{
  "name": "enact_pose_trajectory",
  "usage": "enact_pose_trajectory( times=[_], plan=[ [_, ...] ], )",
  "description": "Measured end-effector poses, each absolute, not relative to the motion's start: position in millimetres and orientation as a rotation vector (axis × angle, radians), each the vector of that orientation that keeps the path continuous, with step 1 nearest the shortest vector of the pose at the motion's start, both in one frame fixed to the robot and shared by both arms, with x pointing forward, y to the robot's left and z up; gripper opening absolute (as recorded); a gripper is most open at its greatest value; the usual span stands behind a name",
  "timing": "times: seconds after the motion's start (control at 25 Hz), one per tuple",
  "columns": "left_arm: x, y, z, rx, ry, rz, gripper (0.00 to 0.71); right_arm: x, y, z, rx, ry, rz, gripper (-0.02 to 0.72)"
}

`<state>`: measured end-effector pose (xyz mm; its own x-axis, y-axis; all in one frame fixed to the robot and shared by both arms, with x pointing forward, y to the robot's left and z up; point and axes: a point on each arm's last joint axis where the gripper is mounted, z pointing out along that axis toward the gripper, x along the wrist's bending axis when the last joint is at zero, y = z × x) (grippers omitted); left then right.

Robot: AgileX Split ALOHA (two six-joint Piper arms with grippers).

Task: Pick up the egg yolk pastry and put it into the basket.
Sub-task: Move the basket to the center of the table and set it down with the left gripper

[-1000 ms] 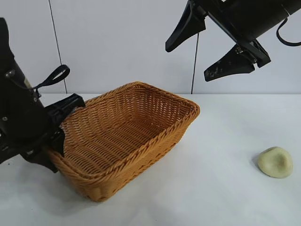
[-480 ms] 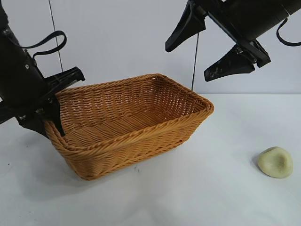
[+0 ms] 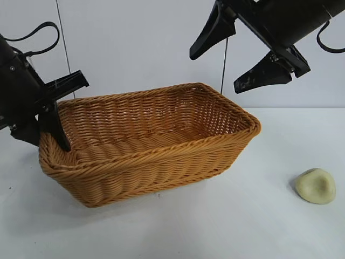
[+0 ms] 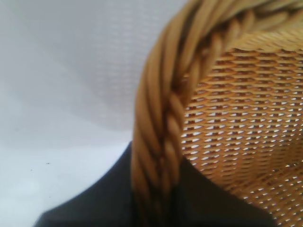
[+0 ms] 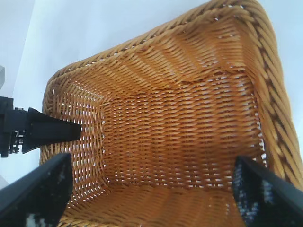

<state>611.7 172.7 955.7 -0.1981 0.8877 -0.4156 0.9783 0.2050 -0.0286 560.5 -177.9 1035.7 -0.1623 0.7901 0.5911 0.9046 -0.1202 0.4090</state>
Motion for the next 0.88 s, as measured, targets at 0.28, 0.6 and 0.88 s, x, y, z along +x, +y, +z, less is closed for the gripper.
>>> enact_pose_trajectory(
  times=[0.28,0.6,0.88],
  plan=[
    [625,171,939,1.872,2.093,-0.38,0.09,560,-178,1036,-1.928,-1.977,-1.149,0.654],
    [629,171,913,1.919,2.099,-0.405,0.09,560,-178,1036,-1.933,-1.97,-1.147,0.654],
    [630,170,913,1.912,2.088,-0.391,0.15,560,-178,1036,-1.933,-1.97,-1.147,0.654]
  ],
)
